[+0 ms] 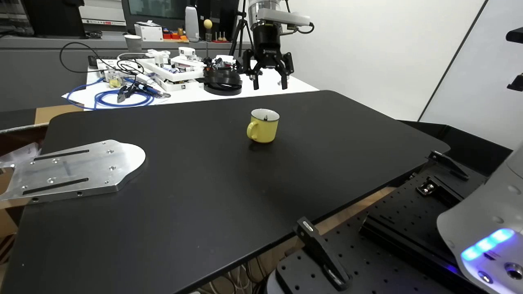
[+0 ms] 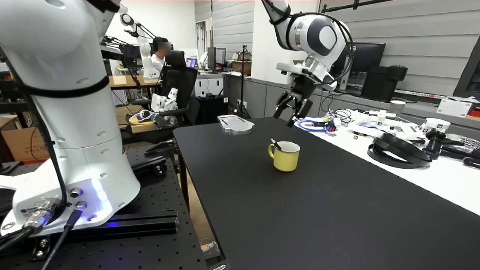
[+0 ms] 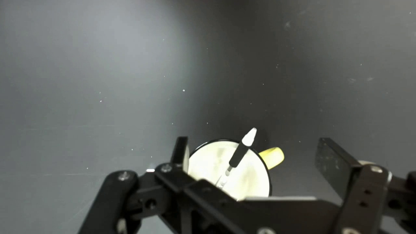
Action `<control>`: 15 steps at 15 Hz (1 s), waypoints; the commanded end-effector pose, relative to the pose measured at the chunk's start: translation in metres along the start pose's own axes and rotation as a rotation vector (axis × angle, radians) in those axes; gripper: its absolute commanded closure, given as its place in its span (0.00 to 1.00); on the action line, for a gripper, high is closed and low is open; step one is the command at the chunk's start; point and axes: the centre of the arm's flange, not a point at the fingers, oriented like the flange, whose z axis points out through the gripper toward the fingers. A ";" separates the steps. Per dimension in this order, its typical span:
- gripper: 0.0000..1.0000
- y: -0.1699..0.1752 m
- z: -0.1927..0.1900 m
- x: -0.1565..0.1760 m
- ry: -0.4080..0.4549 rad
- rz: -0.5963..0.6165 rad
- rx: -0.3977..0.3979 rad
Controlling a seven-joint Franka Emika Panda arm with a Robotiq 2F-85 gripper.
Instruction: Take the pen out of the yellow mug then put it back in the mug
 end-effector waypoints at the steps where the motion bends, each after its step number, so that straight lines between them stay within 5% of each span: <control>1: 0.00 0.008 0.011 -0.008 -0.018 0.074 0.032; 12: 0.00 0.008 0.032 0.002 -0.097 0.208 0.110; 15: 0.00 0.008 0.036 0.000 -0.095 0.162 0.093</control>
